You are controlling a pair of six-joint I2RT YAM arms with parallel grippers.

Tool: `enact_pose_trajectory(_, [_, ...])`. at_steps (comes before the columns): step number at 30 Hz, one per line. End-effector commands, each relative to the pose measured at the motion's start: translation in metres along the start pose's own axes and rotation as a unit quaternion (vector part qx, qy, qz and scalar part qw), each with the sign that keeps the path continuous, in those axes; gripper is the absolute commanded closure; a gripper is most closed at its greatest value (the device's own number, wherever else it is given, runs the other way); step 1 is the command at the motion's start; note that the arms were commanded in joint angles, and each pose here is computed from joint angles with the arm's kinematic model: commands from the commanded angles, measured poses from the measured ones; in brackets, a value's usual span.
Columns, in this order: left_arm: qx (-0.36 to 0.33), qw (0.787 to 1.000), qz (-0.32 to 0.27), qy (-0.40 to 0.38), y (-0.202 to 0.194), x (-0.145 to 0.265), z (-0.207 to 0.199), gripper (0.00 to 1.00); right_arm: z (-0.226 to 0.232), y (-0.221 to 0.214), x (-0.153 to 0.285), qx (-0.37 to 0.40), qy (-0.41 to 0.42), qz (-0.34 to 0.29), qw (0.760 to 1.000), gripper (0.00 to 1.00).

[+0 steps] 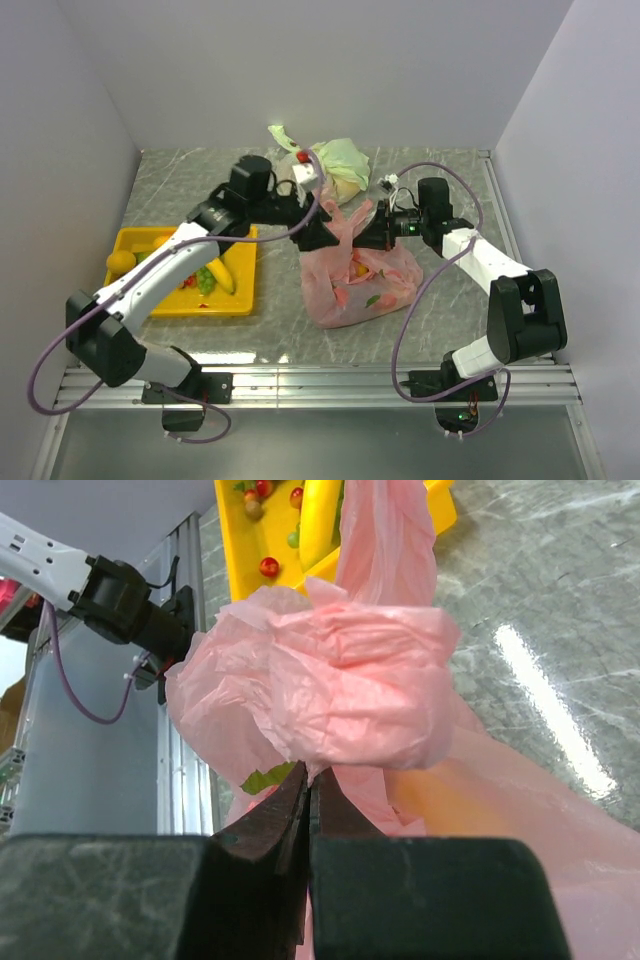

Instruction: Place the fake fruits into the plastic bag and tie a complex knot

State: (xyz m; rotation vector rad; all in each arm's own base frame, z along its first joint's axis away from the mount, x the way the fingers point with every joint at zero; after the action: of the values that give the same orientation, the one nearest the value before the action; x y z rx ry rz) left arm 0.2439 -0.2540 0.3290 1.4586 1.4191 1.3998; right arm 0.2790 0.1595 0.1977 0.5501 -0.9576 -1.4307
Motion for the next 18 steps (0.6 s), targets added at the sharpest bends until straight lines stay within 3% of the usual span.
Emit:
enact_pose_trajectory(1, [-0.001,0.997,0.064,0.038,-0.042,-0.022,0.017,0.26,0.012,0.014,0.002,0.038,0.019,0.0,0.999,1.0])
enact_pose_trajectory(6, [-0.016,0.995,0.077,0.062,-0.047,-0.044,0.037,0.32,0.015,0.012,0.003,0.055,0.028,0.016,0.998,1.0])
enact_pose_trajectory(9, [-0.036,0.995,0.086,0.038,-0.052,-0.06,0.044,0.52,0.017,0.01,0.003,0.065,0.035,0.026,0.997,1.0])
enact_pose_trajectory(10, [-0.043,0.996,0.079,0.03,-0.047,-0.063,0.044,0.6,0.017,0.009,0.002,0.083,0.041,0.03,0.995,0.96])
enact_pose_trajectory(11, [-0.044,0.996,0.074,0.018,-0.045,-0.066,0.043,0.75,0.018,0.008,0.002,0.086,0.049,0.034,0.994,0.82])
enact_pose_trajectory(14, [-0.049,0.997,0.062,-0.005,-0.039,-0.075,0.043,0.94,0.021,0.0,0.003,0.08,0.066,0.056,0.993,0.66])
enact_pose_trajectory(18, [-0.064,0.996,0.051,-0.046,-0.036,-0.079,0.036,0.99,0.016,0.004,0.0,0.084,0.066,0.058,0.993,0.55])
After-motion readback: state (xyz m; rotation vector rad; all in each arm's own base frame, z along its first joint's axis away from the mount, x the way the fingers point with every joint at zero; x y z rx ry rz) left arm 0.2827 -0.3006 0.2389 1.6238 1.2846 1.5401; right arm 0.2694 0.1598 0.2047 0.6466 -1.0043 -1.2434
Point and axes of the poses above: each gripper's point midway between its finger pads, its own x axis back along the fingers, its own z axis along the line the jaws close on, y = z × x, the point moved 7 cm from there along x, back along the fingers, and after that the axes turned 1 degree about -x, right-handed, at the moved point
